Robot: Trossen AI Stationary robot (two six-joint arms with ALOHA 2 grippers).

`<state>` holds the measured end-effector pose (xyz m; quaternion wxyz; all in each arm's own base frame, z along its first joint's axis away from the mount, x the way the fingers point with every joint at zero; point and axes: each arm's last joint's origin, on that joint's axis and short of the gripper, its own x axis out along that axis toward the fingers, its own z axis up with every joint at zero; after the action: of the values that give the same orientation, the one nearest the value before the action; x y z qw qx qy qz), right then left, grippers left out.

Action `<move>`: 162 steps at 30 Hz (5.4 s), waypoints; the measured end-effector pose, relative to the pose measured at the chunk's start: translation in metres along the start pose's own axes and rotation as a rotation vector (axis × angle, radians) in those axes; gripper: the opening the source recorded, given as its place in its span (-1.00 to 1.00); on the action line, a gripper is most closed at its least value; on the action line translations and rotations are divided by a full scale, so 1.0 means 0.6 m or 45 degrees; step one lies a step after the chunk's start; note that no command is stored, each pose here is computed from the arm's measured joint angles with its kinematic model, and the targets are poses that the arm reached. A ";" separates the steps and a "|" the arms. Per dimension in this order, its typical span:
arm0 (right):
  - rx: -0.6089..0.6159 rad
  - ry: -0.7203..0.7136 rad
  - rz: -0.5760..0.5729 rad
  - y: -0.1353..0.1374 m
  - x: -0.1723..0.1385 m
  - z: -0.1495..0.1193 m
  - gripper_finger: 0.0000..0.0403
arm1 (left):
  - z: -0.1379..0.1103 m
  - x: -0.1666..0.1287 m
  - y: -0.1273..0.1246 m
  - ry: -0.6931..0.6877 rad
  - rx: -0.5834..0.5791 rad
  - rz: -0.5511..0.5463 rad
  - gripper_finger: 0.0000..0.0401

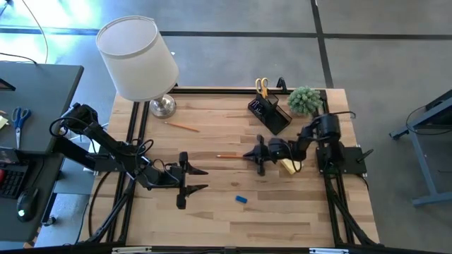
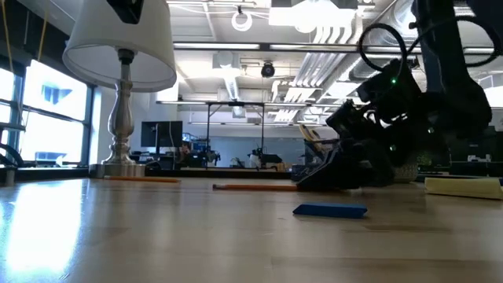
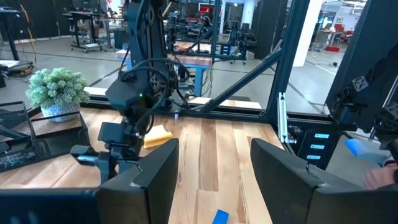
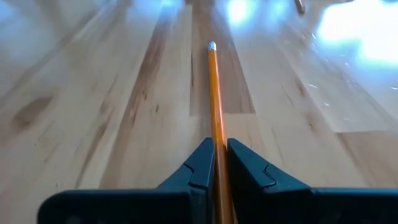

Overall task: Pick and place office supplies into organizer
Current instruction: Put the bottom orange pencil into the desk organizer

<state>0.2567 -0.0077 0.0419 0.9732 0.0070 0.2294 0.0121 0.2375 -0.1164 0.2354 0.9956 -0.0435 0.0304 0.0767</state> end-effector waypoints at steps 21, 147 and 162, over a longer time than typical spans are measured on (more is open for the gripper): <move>0.030 -0.091 -0.006 0.002 0.005 -0.016 -0.95 | 0.000 0.000 0.000 0.001 0.001 0.000 -0.06; -0.565 -0.747 -0.272 0.094 -0.195 0.239 -0.40 | 0.118 0.202 0.077 0.012 0.277 0.102 -0.97; -0.492 -0.755 -0.246 0.094 -0.195 0.239 -0.24 | 0.127 0.183 0.080 0.294 0.252 0.100 -0.97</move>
<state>0.2148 0.0445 0.2236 0.9775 -0.1953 -0.0697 -0.0394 0.3422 -0.0456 0.2998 0.9812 0.0475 0.1537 0.1068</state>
